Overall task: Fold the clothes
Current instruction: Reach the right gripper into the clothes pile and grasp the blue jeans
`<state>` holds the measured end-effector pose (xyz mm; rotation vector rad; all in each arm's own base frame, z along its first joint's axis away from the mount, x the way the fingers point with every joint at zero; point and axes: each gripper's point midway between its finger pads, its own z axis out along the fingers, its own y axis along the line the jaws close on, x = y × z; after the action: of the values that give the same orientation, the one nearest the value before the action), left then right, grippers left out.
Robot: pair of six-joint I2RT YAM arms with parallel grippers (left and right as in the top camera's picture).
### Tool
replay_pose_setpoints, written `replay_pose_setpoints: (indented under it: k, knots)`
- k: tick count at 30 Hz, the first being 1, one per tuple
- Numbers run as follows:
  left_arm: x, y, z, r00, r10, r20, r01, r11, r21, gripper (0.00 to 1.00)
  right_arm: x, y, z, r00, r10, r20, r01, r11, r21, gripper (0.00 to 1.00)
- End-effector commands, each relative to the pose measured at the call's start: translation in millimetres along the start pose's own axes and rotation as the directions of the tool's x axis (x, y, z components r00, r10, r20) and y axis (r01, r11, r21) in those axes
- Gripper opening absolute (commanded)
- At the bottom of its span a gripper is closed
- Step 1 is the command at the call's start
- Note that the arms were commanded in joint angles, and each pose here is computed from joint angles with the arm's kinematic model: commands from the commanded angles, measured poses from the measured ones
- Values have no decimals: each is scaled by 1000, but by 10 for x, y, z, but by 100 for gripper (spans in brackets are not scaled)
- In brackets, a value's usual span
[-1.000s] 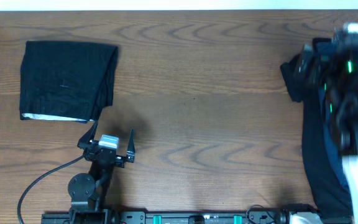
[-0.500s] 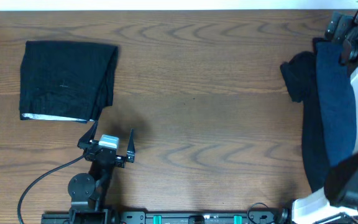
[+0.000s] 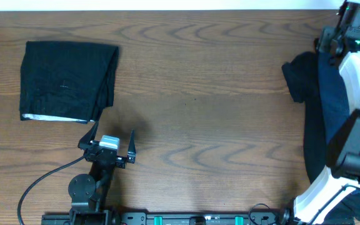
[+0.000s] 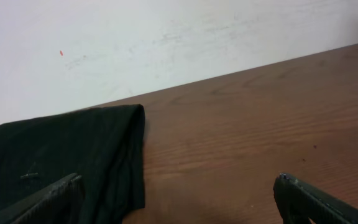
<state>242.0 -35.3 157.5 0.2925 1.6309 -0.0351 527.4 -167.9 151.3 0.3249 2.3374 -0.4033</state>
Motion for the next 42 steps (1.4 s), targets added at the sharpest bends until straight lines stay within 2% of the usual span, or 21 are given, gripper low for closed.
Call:
replay_pose_setpoints:
  k: [1,7,17,23,30,39,42]
  knots:
    - [156,-52,10,999,4,-47,-3,1000,22,98,115,39,275,999,-35,-25,34,999,-10,68]
    - [156,-52,10,999,4,-47,-3,1000,22,98,312,105,662,999,-34,-42,34,999,-7,68]
    - [156,-52,10,999,4,-47,-3,1000,22,98,437,-56,939,999,5,-39,-5,1000,14,67]
    - [156,-52,10,999,4,-47,-3,1000,22,98,607,39,1180,999,8,-48,-10,999,-35,69]
    - [156,-52,10,999,4,-47,-3,1000,22,98,553,104,1225,1000,11,-13,-12,998,-67,70]
    - [156,-52,10,999,4,-47,-3,1000,22,98,716,117,1316,999,-1,-51,-2,998,-68,64]
    - [156,-52,10,999,4,-47,-3,1000,22,98,743,127,1337,998,-2,-56,-2,998,-69,56]
